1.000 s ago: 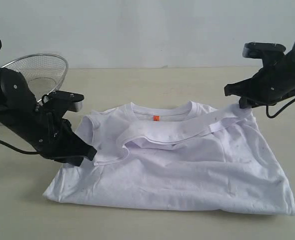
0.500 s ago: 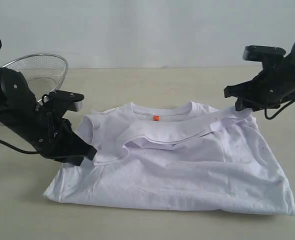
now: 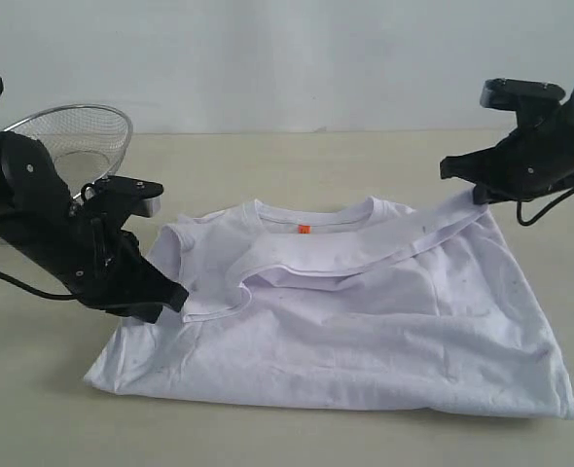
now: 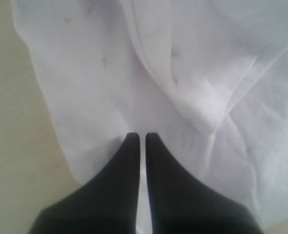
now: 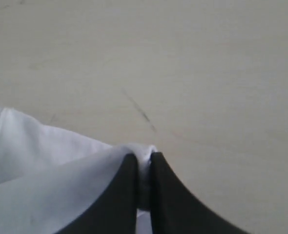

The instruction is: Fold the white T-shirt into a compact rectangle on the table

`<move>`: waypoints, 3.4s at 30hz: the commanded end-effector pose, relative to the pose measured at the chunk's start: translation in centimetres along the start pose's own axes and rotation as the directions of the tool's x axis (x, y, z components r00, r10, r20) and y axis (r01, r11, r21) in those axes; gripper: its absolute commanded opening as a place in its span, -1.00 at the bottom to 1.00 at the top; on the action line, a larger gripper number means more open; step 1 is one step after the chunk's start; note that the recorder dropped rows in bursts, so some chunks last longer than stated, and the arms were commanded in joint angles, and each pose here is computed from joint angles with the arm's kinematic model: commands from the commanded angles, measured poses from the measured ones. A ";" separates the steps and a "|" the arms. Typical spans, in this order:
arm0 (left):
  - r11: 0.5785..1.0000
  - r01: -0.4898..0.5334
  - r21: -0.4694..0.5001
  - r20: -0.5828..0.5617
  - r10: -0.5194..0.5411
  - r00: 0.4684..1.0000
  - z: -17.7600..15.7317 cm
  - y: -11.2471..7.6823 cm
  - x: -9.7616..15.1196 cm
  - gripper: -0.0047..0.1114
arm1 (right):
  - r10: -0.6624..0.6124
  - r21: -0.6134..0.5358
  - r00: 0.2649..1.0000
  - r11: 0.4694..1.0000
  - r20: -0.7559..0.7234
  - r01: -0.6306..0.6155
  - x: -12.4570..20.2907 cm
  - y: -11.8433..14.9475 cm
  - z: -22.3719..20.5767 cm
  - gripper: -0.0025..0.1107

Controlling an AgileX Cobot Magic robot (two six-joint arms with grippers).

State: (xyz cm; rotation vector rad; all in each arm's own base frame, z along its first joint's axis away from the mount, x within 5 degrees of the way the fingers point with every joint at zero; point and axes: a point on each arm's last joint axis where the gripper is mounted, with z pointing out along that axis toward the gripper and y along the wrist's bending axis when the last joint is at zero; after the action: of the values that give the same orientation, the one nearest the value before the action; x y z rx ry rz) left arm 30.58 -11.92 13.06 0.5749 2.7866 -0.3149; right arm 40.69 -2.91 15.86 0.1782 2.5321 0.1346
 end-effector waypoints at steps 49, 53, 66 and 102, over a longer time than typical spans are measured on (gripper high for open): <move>0.999 0.035 -0.003 0.029 -0.034 0.999 -0.1 0.0 -0.4 -0.84 | -0.530 -0.453 0.839 0.783 -0.126 0.427 7.4 20.8 -0.8 -0.96; 0.999 0.034 0.000 0.020 -0.034 0.999 -0.1 -0.1 -0.3 -0.84 | -0.541 -0.448 0.837 0.771 -0.086 0.452 6.7 22.3 1.4 -0.96; 0.999 0.043 0.001 0.023 -0.043 0.999 -0.1 -0.1 -0.3 -0.84 | -0.363 -0.276 0.900 0.863 0.241 0.422 -4.1 20.0 2.4 -0.96; 0.954 -0.205 0.221 0.196 0.162 0.967 2.7 -6.4 -5.0 -0.84 | -0.495 -0.263 0.734 0.869 -0.465 0.419 10.3 10.7 0.0 -0.96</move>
State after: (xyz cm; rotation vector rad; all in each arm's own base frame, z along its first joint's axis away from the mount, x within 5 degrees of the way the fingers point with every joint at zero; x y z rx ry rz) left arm 32.16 -20.35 13.52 0.8397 2.5318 -0.7544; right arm 33.88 9.68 12.48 -0.6404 2.9946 0.1991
